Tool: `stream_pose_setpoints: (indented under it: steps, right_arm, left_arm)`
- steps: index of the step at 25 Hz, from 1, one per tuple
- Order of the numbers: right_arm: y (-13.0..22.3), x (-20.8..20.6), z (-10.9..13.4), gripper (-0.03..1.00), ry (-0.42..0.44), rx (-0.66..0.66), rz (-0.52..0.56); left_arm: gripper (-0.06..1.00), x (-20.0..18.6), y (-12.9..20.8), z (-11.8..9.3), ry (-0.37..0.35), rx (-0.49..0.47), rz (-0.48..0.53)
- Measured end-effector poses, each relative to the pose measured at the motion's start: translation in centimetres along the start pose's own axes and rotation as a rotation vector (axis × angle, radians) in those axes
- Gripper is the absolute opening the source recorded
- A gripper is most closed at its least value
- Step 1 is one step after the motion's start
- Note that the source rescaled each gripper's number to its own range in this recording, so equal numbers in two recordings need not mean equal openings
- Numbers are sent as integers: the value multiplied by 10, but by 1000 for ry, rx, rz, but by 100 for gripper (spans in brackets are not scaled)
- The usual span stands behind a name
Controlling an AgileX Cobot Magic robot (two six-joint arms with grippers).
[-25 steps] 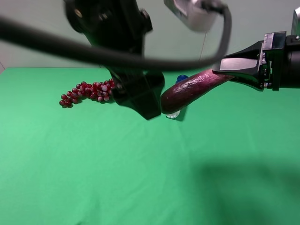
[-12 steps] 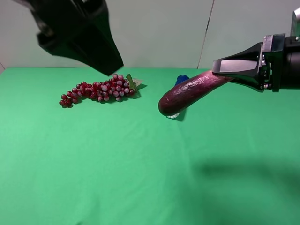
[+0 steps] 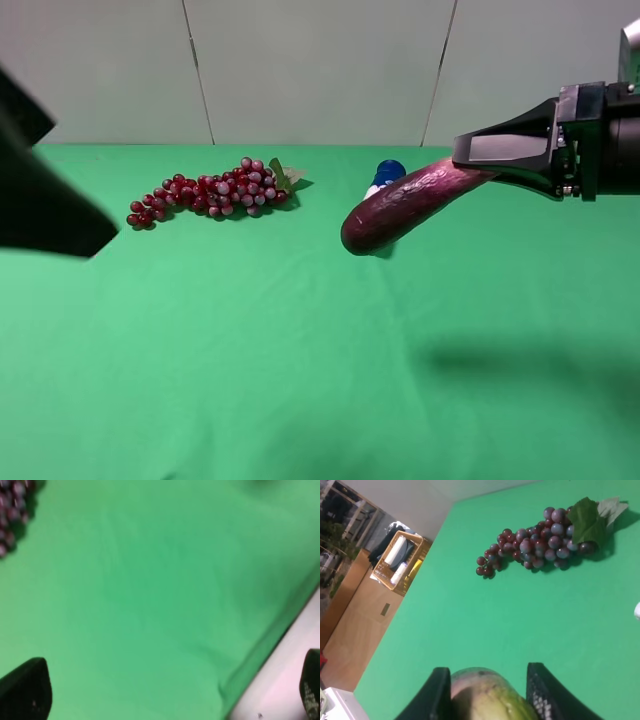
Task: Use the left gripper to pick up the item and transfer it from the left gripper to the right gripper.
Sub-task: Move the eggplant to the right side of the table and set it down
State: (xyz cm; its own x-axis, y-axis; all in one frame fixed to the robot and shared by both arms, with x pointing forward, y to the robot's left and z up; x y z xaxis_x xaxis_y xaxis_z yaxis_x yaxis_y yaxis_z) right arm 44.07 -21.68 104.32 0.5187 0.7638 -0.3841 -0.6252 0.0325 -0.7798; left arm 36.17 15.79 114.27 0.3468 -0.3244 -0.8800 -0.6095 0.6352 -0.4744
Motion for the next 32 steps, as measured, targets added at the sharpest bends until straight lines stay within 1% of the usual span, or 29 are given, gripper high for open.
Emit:
stream_pose_setpoints:
  steps: [2, 3, 4, 6, 7, 10, 12, 20, 26, 29, 32]
  right_arm:
    - [0, 0, 0, 3, 1, -2, 3]
    - [1, 0, 0, 3, 2, -4, 5]
    - [1, 0, 0, 3, 2, -4, 5]
    - [1, 0, 0, 3, 2, -6, 7]
    - [1, 0, 0, 3, 3, -7, 8]
    - [1, 0, 0, 3, 3, -8, 10]
    - [1, 0, 0, 3, 3, -8, 10]
    - [1, 0, 0, 3, 3, -8, 10]
    - [1, 0, 0, 3, 3, -8, 10]
    - [1, 0, 0, 3, 4, -6, 10]
    - [1, 0, -1, 3, 5, 2, 11]
  left_arm:
    - [100, 0, 18, 2, 0, -28, 5]
    - [100, 2, 34, 3, -2, -67, 16]
    - [100, 2, 34, 3, -2, -67, 16]
    - [100, 2, 52, 5, -2, -102, 12]
    - [100, 4, 69, 6, -1, -131, 6]
    - [100, 6, 93, 8, 12, -174, -61]
    - [100, 7, 109, 9, 25, -190, -125]
    - [100, 12, 168, 14, 69, -206, -345]
    - [100, 7, 196, 17, 92, -216, -494]
    - [100, 10, 205, 18, 93, -222, -506]
    - [100, 19, 211, 18, 83, -236, -443]
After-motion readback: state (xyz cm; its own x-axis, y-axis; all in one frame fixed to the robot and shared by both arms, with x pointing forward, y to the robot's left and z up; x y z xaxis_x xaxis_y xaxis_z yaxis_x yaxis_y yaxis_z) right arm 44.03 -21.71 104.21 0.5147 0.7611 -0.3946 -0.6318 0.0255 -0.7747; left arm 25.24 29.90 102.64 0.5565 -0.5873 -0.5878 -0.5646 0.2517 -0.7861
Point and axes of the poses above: a point on each arm's last joint axis where the gripper is mounted, x pointing out along that axis toward the gripper, z along the wrist's bending axis when the last joint is at zero, y = z × x, the point moved 2 cm from there along x, pointing out along that axis toward the gripper, and after that the axes turned 8 degrees about -x, right-handed, at the moved point
